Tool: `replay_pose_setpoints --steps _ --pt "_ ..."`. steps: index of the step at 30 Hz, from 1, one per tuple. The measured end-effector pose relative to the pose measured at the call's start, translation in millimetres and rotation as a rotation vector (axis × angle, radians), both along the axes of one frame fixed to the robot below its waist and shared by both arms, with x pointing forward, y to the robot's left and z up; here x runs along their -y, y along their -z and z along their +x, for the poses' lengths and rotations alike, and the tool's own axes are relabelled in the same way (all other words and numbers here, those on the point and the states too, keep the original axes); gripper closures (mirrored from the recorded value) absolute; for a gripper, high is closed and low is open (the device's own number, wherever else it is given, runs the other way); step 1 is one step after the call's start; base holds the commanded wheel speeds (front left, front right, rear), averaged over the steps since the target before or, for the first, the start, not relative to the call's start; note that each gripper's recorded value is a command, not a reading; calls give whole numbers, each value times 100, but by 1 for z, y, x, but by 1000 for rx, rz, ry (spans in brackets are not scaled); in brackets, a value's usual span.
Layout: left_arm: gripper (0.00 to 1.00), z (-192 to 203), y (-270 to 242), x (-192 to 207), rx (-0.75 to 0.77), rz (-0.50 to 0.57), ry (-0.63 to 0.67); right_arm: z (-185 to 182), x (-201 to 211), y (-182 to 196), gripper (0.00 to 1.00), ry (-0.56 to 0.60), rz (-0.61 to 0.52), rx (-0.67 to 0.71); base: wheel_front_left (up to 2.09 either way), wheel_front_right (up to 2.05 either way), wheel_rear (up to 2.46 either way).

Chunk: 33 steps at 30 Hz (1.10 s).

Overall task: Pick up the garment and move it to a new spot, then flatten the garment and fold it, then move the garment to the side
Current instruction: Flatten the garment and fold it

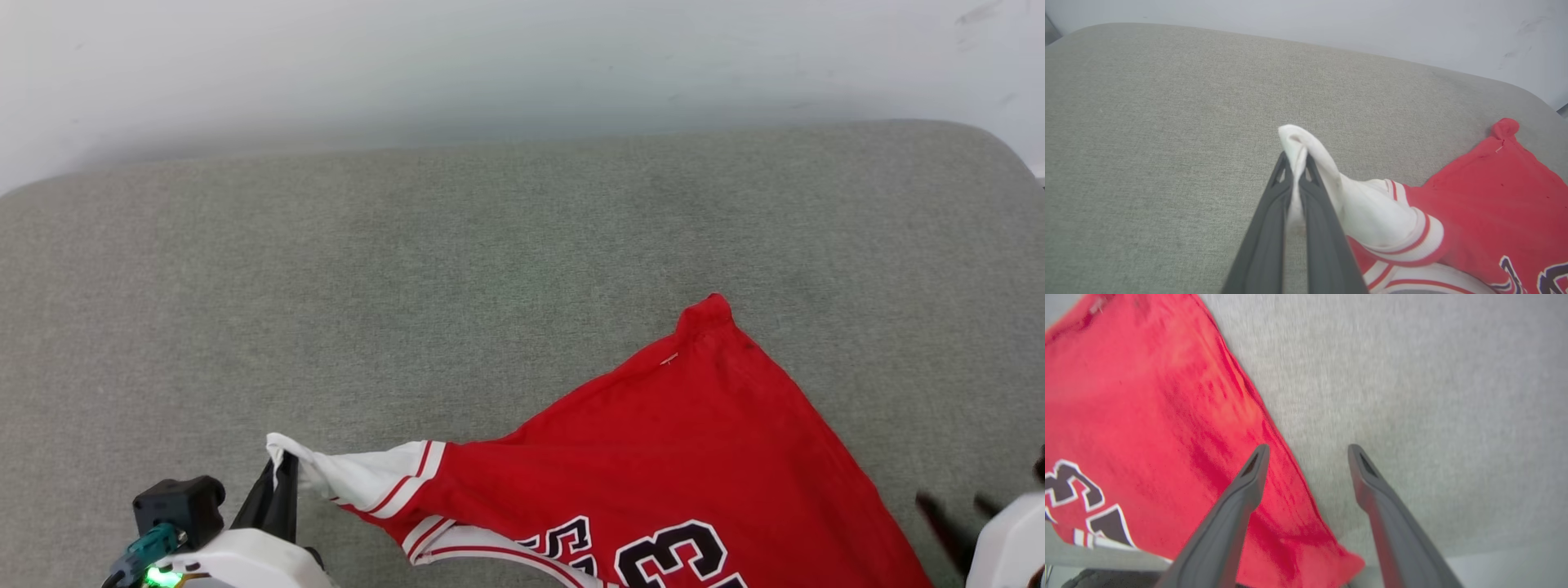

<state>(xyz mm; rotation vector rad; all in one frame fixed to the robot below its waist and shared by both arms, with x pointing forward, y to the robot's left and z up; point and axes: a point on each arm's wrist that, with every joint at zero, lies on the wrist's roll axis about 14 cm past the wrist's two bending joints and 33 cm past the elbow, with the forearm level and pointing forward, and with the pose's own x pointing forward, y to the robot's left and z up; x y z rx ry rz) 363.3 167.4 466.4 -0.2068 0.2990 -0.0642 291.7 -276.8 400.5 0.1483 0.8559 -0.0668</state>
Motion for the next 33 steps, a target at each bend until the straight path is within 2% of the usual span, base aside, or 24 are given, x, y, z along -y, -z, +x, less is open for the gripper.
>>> replay_pose_setpoints --steps 5,8,10,14,21,26,32,33 --pt "100 3 -4 3 7 0 8 61 8 -53 0 27 -22 343 0 0 0" --pt "100 8 -6 6 15 -1 16 91 3 -73 0 13 -8 453 0 0 0" --pt "100 14 -7 9 23 3 33 107 -5 -75 0 -19 5 453 0 0 0" --pt "100 28 -10 18 44 5 64 137 -28 -66 0 -127 18 349 0 0 0" --pt "100 48 -4 28 56 0 89 176 -70 -33 0 -298 31 41 0 0 0" --pt "100 57 2 28 58 1 83 192 -101 -4 0 -406 16 -108 0 0 0" --pt "100 60 14 25 38 -1 66 194 -123 35 0 -459 36 -248 0 0 0" --pt "100 60 15 24 38 -1 64 195 -124 38 9 -464 34 -263 0 0 0"
